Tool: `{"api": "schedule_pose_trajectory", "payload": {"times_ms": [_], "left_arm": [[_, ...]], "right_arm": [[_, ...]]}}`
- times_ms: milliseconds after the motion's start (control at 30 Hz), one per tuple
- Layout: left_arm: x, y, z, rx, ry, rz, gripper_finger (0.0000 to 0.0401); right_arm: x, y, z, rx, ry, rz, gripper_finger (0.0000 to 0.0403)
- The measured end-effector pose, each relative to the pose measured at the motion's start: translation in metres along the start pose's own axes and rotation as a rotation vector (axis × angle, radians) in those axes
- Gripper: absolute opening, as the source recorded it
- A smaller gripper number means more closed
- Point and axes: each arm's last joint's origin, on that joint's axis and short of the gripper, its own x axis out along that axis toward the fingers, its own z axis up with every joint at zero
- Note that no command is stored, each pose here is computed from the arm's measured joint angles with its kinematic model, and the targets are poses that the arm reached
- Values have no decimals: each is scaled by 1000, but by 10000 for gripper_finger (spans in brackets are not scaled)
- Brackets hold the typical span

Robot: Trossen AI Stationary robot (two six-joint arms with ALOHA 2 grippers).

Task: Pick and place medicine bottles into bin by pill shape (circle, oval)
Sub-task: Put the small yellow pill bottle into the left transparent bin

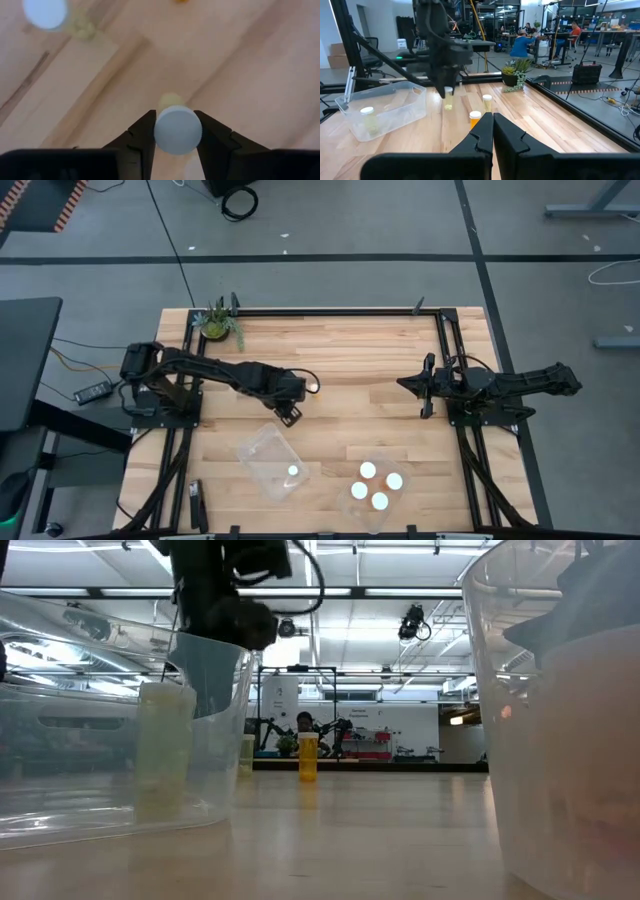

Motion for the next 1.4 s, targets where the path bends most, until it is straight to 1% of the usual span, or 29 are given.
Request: {"api": "schedule_pose_trajectory", "payload": {"times_ms": [133,433,600,667,933,1067,1267,1400], "left_arm": [[-16,-16,2,33,-29,-53,128],[-47,-52,-7,84,-6,-223,126],[-57,-66,-19,68,32,-288,129],[-58,-70,-24,54,55,-298,132],[-63,-85,-51,7,113,-302,128],[-65,-92,-65,1,91,-281,134],[-65,-89,-79,8,55,-158,131],[-58,-91,-85,40,46,-93,127]], "right_arm": [[0,0,0,0,0,0,19],[0,0,0,0,0,0,19],[0,0,0,0,0,0,19],[0,0,0,0,0,0,19],[0,0,0,0,0,0,19],[0,0,0,0,0,0,19],[0,0,0,0,0,0,19],[0,0,0,0,0,0,19]]}}
